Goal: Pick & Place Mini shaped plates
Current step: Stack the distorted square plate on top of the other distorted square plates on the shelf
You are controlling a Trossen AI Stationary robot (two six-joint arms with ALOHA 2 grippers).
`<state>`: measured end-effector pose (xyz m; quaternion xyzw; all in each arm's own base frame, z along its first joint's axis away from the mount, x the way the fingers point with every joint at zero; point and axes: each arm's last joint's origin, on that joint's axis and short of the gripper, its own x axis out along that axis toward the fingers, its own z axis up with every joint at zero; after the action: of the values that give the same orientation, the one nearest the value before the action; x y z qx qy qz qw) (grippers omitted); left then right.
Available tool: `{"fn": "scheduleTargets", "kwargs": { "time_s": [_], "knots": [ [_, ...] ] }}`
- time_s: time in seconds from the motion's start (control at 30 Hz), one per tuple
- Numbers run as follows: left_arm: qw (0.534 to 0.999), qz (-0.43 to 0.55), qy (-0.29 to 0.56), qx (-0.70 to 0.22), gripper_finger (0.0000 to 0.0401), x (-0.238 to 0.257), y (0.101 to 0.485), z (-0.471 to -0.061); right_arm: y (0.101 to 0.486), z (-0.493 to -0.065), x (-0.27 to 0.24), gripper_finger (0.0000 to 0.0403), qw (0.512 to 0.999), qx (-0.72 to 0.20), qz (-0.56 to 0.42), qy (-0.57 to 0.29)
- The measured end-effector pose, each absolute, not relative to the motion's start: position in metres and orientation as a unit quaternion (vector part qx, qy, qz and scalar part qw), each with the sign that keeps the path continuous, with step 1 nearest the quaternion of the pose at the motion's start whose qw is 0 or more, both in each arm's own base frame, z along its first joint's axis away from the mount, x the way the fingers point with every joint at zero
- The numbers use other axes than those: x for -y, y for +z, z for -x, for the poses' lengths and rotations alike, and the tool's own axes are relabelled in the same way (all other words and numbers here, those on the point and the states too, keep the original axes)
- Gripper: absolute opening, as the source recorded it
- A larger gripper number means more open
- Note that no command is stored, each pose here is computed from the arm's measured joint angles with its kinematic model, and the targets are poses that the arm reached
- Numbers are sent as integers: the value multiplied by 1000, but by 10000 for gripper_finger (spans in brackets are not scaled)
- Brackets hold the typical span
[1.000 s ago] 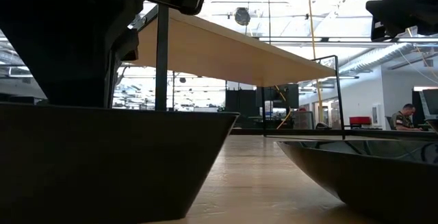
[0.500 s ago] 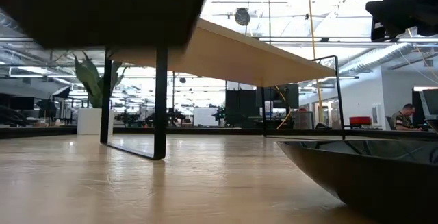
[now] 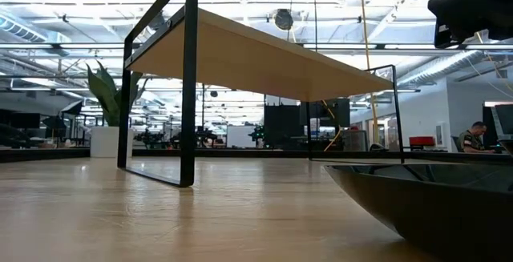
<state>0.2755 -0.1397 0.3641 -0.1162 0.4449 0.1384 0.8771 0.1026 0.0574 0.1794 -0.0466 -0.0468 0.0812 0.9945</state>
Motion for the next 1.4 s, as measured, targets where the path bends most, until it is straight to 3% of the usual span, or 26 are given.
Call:
{"fn": "scheduleTargets", "kwargs": {
  "time_s": [0.3, 0.47, 1.4],
  "knots": [
    [865, 105, 201, -448, 6, 56, 386, -271, 178, -103, -57, 112, 994, 39, 51, 82],
    [851, 120, 178, -480, 3, 33, 381, -278, 178, -103, -58, 112, 994, 40, 51, 83],
    [791, 126, 202, -564, 16, 8, 350, -299, 178, -103, -58, 112, 994, 39, 52, 83]
  ]
}}
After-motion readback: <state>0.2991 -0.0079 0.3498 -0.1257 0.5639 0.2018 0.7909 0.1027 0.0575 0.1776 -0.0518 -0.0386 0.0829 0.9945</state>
